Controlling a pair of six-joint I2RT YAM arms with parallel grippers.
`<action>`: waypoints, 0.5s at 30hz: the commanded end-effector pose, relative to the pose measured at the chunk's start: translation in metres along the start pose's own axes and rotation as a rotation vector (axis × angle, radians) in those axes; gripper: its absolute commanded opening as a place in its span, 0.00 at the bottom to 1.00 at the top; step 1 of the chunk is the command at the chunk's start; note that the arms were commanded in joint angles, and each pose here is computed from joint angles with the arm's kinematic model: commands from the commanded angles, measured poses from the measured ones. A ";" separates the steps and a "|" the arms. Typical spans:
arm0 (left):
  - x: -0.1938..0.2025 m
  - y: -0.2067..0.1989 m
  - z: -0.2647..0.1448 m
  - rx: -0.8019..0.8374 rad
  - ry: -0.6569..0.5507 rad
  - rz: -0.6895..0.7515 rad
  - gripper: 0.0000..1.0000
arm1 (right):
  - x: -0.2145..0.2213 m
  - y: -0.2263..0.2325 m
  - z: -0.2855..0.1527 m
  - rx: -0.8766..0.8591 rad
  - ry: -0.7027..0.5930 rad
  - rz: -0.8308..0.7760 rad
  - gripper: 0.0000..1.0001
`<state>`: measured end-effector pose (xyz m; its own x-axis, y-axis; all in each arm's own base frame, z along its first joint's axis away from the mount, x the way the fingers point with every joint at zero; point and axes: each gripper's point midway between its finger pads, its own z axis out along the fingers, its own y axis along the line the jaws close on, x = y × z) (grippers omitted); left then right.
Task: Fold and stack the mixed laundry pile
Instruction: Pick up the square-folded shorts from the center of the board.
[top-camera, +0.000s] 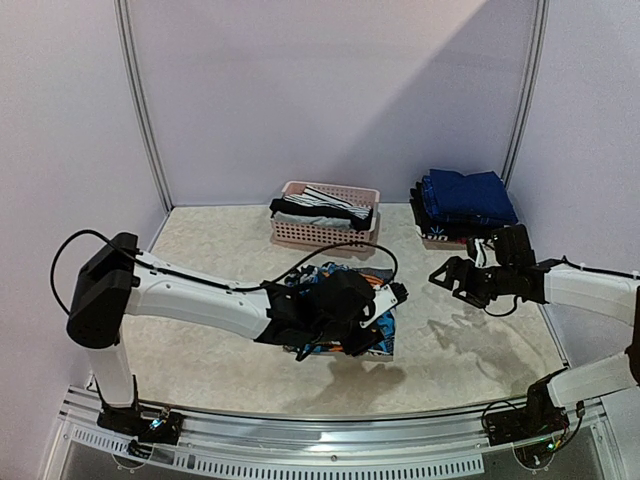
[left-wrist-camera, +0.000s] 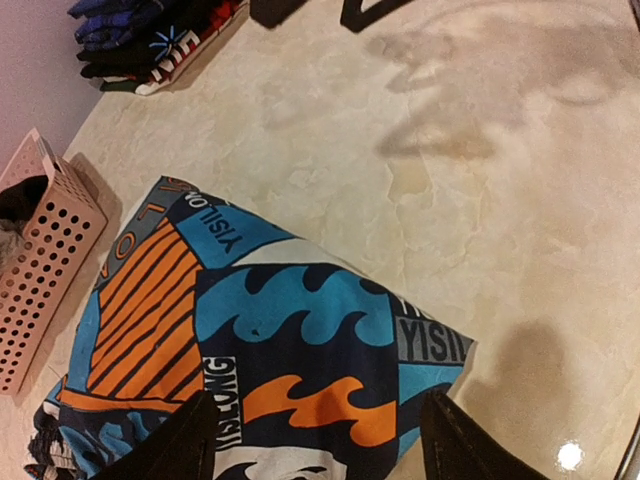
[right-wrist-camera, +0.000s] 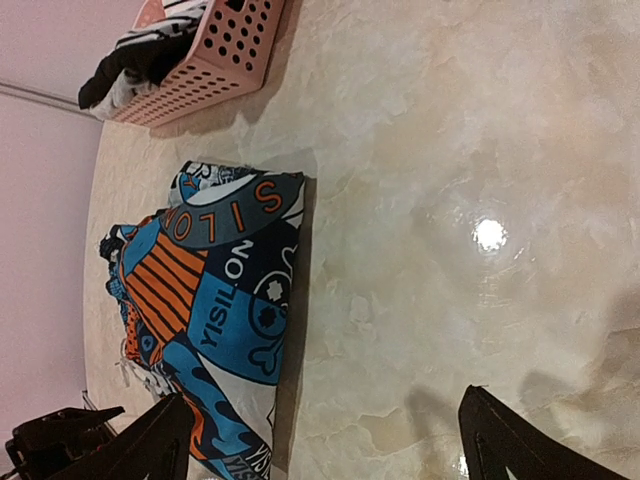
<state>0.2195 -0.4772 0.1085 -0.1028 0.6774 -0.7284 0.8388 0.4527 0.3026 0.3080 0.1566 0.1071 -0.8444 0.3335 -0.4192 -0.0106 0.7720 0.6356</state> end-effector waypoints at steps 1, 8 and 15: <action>0.002 -0.013 0.011 0.029 -0.012 0.039 0.71 | -0.012 -0.005 -0.009 0.007 -0.078 0.017 0.95; 0.000 -0.038 0.026 0.103 -0.004 0.083 0.69 | -0.009 -0.010 -0.009 0.006 -0.075 0.023 0.96; 0.006 -0.057 0.035 0.122 0.022 0.132 0.61 | -0.008 -0.011 -0.009 0.005 -0.074 0.021 0.96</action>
<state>0.2041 -0.5073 0.0727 -0.0358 0.7222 -0.6907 0.8909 0.3362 0.3053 0.3081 0.1443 0.1069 -0.8181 0.3738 -0.4370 0.0087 0.7680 0.6404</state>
